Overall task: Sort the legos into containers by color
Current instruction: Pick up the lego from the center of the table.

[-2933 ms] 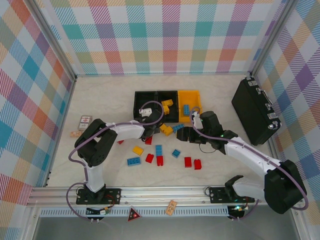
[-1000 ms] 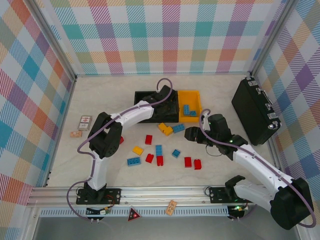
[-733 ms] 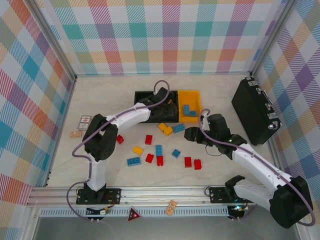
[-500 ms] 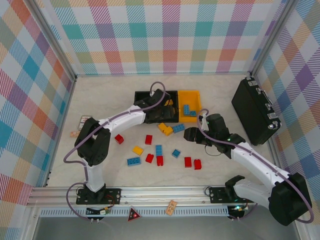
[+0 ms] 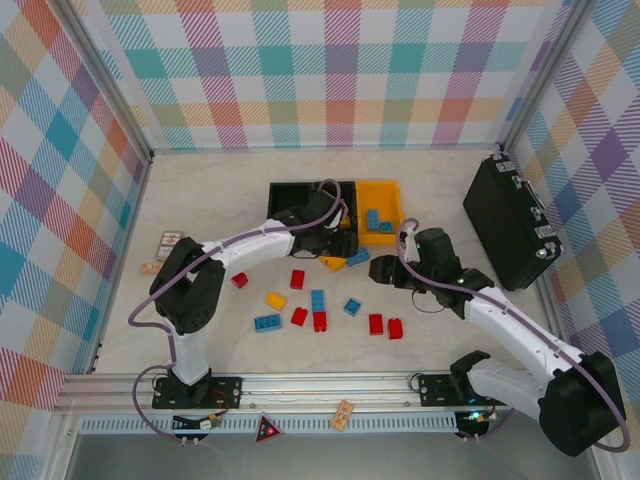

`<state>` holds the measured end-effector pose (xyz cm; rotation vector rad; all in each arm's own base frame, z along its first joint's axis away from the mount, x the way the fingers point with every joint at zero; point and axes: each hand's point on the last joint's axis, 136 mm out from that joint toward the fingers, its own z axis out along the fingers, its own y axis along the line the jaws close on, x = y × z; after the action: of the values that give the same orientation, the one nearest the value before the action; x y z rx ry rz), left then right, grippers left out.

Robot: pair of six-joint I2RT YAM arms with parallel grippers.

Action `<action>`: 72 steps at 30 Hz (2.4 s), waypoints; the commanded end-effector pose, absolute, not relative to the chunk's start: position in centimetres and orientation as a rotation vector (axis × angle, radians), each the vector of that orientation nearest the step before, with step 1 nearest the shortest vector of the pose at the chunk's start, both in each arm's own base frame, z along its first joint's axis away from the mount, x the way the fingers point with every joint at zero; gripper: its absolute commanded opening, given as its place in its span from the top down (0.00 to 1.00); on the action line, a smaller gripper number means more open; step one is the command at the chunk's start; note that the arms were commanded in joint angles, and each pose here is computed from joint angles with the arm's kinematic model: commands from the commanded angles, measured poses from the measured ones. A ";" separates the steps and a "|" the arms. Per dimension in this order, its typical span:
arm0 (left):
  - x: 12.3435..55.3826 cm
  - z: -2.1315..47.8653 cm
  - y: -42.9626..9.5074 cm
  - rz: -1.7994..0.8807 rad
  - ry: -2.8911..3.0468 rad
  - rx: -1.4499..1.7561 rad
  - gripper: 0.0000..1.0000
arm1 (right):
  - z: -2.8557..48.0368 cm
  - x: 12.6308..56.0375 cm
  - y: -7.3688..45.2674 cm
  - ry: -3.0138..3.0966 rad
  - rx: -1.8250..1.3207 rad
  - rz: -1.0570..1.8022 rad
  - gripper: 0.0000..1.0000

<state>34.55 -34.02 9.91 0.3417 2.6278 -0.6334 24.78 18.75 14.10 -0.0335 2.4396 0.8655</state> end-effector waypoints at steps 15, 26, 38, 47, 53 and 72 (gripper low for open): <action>32.4 6.2 -34.9 -0.504 2.731 0.529 0.38 | 13.9 24.4 18.1 2.434 -0.039 0.854 0.38; 28.1 7.9 -34.5 -0.541 2.765 0.559 0.39 | 13.5 24.6 18.2 2.438 -0.028 0.857 0.38; 29.7 8.0 -33.4 -0.352 2.734 0.653 0.36 | 13.8 24.1 18.0 2.428 -0.032 0.866 0.38; 30.1 4.7 -33.2 -0.267 2.773 0.696 0.35 | 13.7 24.0 17.9 2.430 -0.037 0.857 0.38; 30.1 4.0 -32.8 -0.229 2.775 0.693 0.47 | 13.6 24.1 17.9 2.432 -0.034 0.859 0.38; 31.6 10.9 -32.0 -0.317 2.666 0.567 0.71 | 14.5 23.8 18.4 2.420 -0.055 0.912 0.38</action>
<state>30.86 -32.60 8.51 0.6211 2.6922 -0.3080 23.99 18.25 13.91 -0.0287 2.4351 0.8835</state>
